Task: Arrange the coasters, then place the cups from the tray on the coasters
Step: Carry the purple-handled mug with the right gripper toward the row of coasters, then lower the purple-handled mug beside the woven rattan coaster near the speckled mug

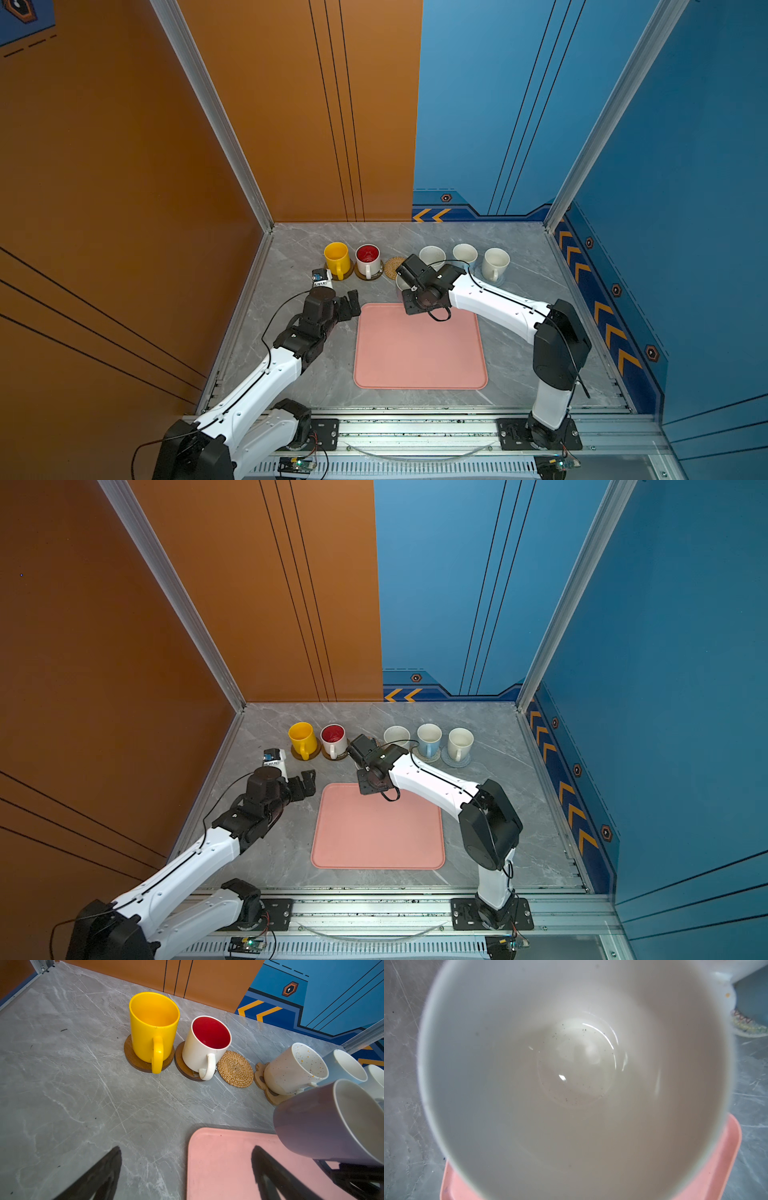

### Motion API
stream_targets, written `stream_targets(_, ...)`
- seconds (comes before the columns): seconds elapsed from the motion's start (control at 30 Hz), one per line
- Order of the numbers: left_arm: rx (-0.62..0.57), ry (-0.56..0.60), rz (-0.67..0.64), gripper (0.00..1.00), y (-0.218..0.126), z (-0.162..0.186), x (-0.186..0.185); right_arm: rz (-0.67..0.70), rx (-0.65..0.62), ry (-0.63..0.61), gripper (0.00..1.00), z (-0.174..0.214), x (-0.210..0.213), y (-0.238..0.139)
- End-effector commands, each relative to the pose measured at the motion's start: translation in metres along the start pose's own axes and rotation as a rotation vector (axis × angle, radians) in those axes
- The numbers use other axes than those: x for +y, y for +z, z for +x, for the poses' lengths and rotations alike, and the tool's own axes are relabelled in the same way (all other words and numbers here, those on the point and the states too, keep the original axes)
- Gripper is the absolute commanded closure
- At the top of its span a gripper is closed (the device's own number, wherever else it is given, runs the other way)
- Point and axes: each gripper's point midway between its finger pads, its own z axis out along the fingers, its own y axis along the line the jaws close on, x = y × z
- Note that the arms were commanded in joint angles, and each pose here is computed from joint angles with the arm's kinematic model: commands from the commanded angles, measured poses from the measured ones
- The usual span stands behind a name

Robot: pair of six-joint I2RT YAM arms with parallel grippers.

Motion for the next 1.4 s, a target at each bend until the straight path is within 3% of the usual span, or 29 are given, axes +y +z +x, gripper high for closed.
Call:
stream_targets(0.0,0.011,-0.011,-0.02,0.02,-0.003,0.005,0.008,-0.044,-0.068,-0.009,1.0,-0.029,0.01,-0.01)
stream_targets(0.57,-0.002,-0.016,-0.028,0.02,-0.008,0.003,0.012,-0.045,-0.106,0.018,1.0,-0.075,0.009,0.007)
stream_targets(1.37,0.0,-0.015,-0.038,0.02,-0.007,0.004,0.015,-0.012,-0.091,0.027,1.0,-0.101,0.003,0.05)
